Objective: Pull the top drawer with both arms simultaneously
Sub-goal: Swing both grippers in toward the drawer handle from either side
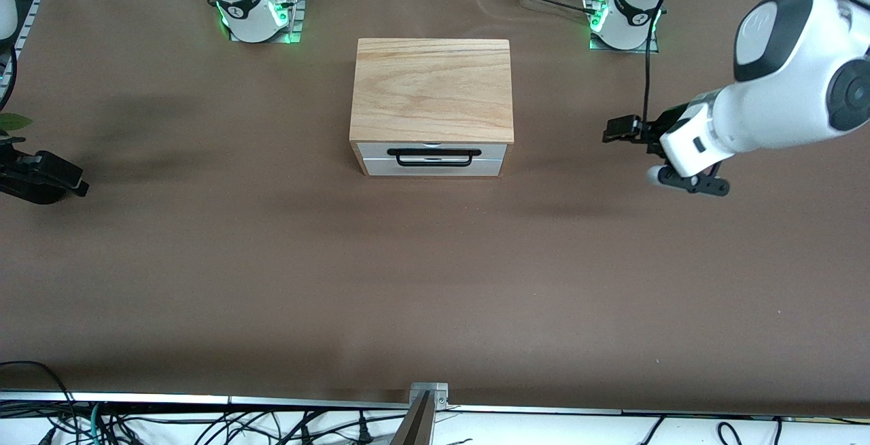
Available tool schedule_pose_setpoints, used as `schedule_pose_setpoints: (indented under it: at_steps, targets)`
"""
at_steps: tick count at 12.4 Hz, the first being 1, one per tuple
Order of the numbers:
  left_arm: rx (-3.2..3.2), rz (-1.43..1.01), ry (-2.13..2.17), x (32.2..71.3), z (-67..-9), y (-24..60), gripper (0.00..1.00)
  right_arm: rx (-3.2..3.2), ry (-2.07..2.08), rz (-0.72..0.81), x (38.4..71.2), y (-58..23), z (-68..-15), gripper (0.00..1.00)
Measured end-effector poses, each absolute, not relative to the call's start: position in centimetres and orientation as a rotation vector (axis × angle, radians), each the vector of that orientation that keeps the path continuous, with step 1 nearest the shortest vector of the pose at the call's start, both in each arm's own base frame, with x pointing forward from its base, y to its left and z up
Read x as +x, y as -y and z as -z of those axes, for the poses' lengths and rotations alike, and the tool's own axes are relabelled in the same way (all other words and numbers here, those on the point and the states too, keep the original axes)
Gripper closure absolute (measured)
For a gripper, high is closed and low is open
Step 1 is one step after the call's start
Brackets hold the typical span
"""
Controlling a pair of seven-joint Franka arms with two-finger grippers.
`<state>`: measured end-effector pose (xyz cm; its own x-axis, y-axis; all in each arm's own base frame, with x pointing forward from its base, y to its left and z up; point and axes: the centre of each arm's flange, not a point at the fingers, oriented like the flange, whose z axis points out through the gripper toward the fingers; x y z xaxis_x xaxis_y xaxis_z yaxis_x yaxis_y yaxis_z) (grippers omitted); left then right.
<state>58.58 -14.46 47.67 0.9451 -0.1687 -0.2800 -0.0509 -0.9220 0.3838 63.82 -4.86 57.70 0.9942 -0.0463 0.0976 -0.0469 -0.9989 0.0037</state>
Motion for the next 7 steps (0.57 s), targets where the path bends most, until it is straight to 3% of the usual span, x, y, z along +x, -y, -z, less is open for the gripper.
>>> schedule_pose_setpoints:
  at_steps: [7]
  targets:
    - [2.244, 0.365, 0.191, 62.7, -40.7, 16.9, 0.0, 3.137, 0.009, -0.025, 65.7, 2.1, -52.5, 0.0]
